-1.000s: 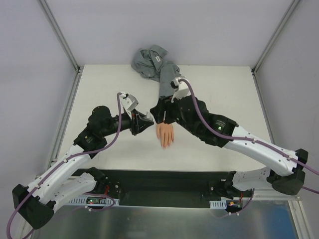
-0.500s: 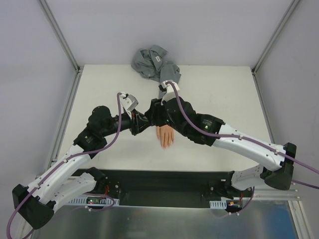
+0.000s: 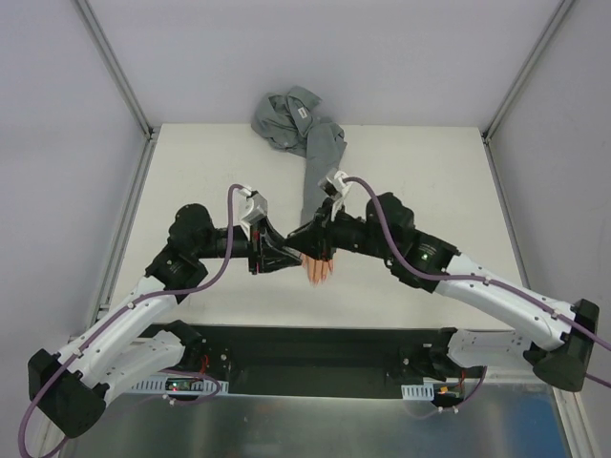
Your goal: Paint the nails
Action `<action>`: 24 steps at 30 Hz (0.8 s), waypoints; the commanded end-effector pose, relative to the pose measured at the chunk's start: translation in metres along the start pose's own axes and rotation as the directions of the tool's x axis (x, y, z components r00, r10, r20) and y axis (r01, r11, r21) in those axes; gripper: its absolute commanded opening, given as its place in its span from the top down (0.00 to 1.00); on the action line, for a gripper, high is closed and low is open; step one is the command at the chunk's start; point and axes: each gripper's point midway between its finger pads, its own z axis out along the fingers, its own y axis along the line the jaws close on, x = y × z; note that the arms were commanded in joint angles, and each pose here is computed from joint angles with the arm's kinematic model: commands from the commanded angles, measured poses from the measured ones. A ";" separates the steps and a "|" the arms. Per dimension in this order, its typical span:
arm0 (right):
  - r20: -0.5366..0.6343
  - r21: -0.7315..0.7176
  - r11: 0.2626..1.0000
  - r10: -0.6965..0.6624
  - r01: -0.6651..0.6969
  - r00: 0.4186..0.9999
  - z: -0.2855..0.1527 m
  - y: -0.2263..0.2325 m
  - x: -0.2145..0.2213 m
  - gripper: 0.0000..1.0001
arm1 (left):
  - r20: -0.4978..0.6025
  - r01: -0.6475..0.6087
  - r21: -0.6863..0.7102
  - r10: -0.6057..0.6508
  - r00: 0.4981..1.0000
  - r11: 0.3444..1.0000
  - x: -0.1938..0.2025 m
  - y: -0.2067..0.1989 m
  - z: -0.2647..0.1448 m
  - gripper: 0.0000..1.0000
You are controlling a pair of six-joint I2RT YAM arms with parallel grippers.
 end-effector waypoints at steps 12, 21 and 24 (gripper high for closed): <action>0.029 -0.504 0.854 -0.134 0.131 0.991 -0.044 0.062 0.004 0.98 | 0.020 -0.125 0.440 0.130 0.991 0.889 -0.018 -0.083 -0.014 1.00; 0.035 0.190 0.981 -0.032 0.025 0.999 -0.028 -0.037 -0.019 0.26 | 0.063 -0.147 -0.206 0.163 0.985 0.967 -0.033 0.024 -0.006 1.00; 0.067 0.360 0.933 -0.035 0.008 0.997 -0.026 -0.049 -0.031 0.24 | 0.056 -0.134 -0.322 0.160 0.986 0.937 -0.033 0.044 -0.012 1.00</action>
